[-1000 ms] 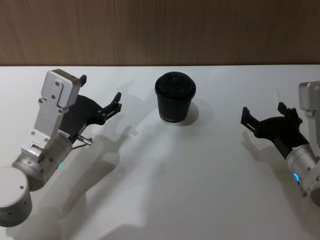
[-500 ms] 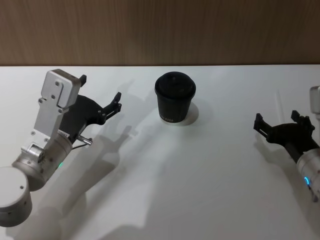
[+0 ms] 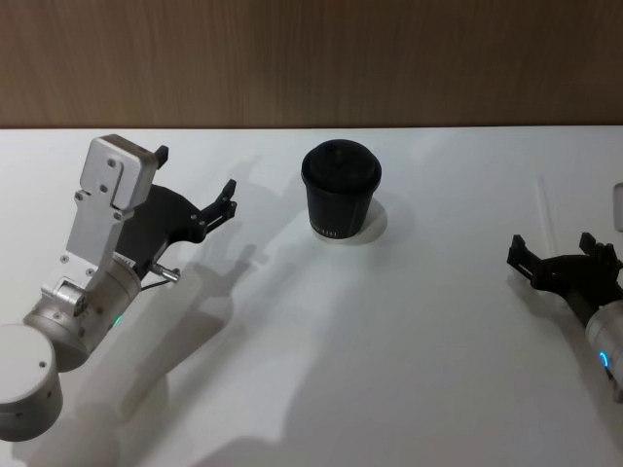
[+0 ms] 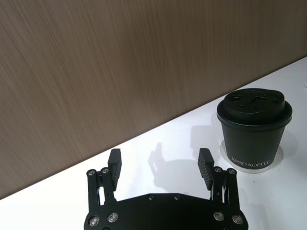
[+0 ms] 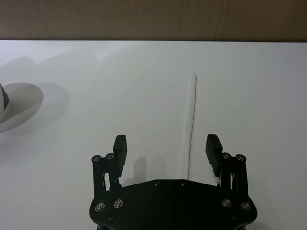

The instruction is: Pick up the straw with one hand, pass it to the other hand, and insert it into the cup.

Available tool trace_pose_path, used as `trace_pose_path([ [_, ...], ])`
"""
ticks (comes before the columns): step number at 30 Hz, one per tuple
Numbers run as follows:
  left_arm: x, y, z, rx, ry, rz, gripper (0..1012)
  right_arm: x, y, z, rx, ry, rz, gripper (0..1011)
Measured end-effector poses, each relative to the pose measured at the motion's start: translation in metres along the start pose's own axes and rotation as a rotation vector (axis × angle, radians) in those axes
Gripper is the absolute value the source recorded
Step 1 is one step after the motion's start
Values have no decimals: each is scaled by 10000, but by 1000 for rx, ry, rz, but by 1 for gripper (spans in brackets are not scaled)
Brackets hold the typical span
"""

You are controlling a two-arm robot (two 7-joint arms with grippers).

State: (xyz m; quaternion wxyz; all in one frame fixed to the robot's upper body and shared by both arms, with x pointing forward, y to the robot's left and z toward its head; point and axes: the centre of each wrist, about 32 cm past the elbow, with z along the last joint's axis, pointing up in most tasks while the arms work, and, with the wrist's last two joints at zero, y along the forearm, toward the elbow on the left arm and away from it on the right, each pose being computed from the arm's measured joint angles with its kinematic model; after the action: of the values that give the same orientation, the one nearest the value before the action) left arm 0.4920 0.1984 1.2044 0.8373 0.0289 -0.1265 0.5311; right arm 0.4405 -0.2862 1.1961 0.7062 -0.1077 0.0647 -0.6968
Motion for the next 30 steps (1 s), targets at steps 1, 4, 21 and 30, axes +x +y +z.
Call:
trace_pose_path([
  [1,0,0,0,0,0,0,1003,5,5,-7,-2,2,-2,1001],
  [4,0,0,0,0,0,0,1002,29,26,-35,-10,11,-9,1001],
  [21,0,0,0,0,0,0,1003,109,113,-107,-27,25,-21,1001],
  [30,0,0,0,0,0,0,1003,129,147,-131,-37,31,-25,1001],
])
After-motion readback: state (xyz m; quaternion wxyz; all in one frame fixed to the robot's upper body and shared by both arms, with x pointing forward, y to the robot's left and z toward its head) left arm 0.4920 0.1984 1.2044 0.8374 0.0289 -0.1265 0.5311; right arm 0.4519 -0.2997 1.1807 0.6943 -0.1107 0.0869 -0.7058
